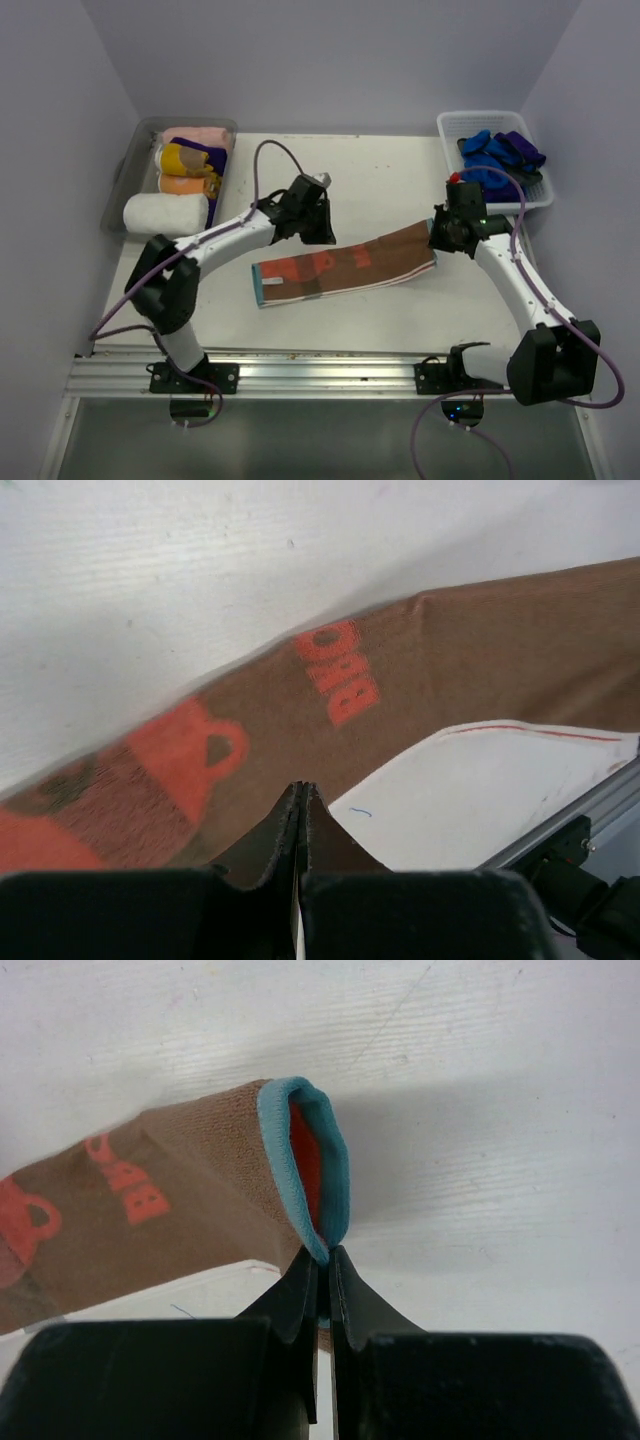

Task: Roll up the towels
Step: Fold the towel

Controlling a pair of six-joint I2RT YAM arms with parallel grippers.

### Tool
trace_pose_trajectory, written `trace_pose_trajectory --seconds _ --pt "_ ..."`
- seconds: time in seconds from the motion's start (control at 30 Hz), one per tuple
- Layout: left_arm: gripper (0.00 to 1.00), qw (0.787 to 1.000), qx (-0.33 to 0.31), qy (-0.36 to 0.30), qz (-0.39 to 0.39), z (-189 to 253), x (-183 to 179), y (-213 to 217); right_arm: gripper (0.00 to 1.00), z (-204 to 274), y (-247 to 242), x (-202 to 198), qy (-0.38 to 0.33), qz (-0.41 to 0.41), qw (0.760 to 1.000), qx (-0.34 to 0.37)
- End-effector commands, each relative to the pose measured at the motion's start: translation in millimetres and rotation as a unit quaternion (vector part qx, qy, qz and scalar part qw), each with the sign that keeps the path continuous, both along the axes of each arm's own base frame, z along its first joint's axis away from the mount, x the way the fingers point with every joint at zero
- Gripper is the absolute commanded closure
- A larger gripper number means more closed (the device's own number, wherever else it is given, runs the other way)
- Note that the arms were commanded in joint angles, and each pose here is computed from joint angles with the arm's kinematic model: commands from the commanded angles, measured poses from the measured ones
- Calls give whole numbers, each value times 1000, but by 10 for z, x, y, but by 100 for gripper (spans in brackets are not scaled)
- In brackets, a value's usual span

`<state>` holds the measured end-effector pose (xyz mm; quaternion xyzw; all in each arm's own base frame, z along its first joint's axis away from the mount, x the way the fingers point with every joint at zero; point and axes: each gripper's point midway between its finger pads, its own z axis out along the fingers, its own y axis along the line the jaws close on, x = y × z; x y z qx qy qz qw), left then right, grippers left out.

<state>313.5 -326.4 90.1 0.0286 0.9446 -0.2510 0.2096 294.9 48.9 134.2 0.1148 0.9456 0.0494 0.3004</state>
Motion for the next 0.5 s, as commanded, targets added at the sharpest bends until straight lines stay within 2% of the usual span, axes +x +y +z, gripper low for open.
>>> trace_pose_trajectory --seconds 0.0,0.03,0.17,0.27,0.4,0.47 --pt "100 998 22 -49 33 347 4 478 100 171 -80 23 -17 -7 1000 -21" --pt "100 998 24 -54 38 379 -26 586 100 168 -100 19 -15 -10 1000 -25" --pt "100 997 46 -18 67 -9 -151 1041 100 166 -120 33 -17 -14 999 -30" --pt "100 995 62 -14 80 -158 -173 1182 100 144 -92 32 -13 -10 1000 -24" --pt "100 985 124 0 117 -338 -198 1487 100 117 -106 10 -9 -11 1000 -27" --pt "100 984 124 1 127 -360 -256 1583 100 108 -112 7 -9 -12 999 -28"
